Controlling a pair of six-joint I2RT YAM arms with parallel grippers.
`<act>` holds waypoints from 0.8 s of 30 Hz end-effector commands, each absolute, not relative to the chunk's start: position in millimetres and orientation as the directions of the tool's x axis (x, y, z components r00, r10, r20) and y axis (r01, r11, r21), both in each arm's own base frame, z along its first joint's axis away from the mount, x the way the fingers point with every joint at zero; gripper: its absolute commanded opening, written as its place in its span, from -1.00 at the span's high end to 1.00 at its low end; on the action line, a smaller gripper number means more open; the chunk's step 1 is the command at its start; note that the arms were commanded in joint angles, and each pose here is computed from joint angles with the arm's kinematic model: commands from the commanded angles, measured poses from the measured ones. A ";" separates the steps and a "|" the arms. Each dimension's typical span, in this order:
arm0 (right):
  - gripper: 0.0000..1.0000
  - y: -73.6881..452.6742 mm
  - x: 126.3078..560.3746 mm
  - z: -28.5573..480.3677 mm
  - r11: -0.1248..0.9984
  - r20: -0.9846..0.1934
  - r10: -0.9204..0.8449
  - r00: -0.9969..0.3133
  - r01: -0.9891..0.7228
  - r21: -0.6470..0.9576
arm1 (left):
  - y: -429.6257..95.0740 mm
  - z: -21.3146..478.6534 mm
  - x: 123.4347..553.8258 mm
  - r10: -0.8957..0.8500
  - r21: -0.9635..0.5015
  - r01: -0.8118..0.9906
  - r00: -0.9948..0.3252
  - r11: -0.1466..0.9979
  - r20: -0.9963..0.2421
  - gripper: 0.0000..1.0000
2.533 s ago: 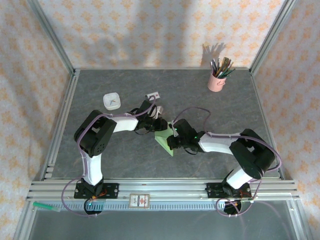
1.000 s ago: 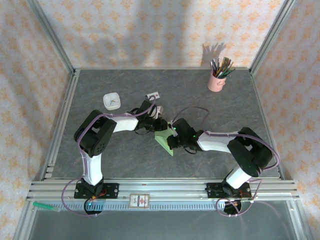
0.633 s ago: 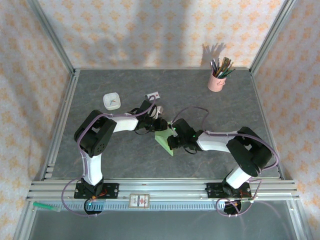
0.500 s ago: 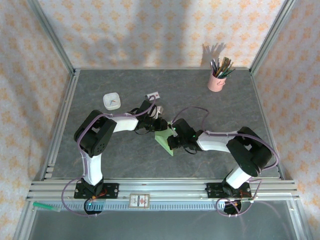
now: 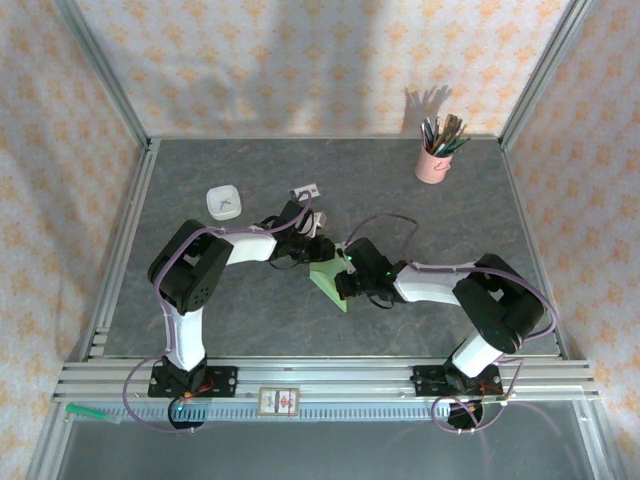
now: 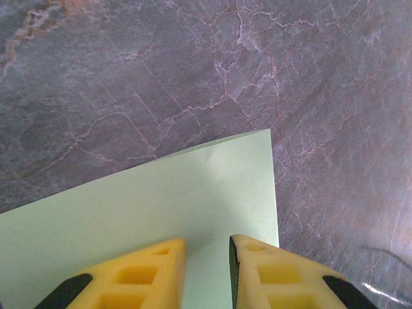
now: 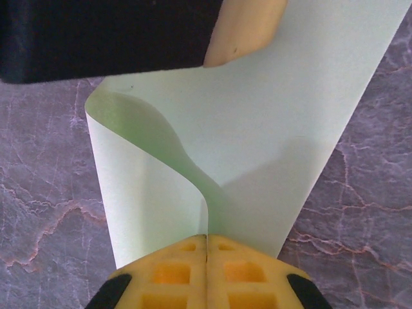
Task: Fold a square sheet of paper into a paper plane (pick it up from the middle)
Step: Third fold the triangle at the center of the table.
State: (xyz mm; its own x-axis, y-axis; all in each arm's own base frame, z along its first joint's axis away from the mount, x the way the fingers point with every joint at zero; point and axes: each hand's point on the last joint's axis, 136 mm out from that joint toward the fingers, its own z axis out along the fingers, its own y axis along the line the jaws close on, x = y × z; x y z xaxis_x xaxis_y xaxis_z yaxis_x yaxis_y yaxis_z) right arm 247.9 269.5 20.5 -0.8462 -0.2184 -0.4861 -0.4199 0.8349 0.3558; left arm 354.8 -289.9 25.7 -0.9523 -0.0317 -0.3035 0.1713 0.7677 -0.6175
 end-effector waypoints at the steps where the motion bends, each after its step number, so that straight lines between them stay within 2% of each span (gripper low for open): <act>1: 0.91 249.0 239.9 2.6 0.873 -0.447 -0.208 -0.870 -0.371 0.316 | -285.0 9.1 351.7 -0.015 -0.567 0.149 -0.962 0.810 -0.274 0.43; 10: 0.93 243.3 232.8 -5.0 0.879 -0.428 -0.186 -0.885 -0.344 0.330 | -296.0 51.5 373.7 -0.053 -0.606 0.171 -0.941 0.777 -0.334 0.37; 16: 0.93 242.9 231.7 -6.1 0.879 -0.428 -0.180 -0.886 -0.340 0.335 | -283.3 85.1 379.9 -0.130 -0.625 0.151 -0.916 0.766 -0.380 0.37; 18: 0.93 243.2 231.4 -7.9 0.878 -0.424 -0.181 -0.887 -0.340 0.336 | -278.5 90.4 370.2 -0.174 -0.651 0.121 -0.913 0.749 -0.370 0.44; 24: 0.93 245.1 232.4 -8.8 0.876 -0.424 -0.183 -0.887 -0.342 0.339 | -279.8 87.0 325.1 -0.207 -0.722 0.080 -0.931 0.687 -0.300 0.81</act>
State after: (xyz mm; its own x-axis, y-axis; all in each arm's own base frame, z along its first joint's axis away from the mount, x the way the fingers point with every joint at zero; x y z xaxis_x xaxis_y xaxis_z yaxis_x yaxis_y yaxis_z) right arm 247.2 268.9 20.3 -0.8452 -0.1634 -0.5088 -0.3966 0.8300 0.3923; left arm 339.9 -273.2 90.2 -0.9193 -0.1814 -0.3493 0.1166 0.7221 -0.6819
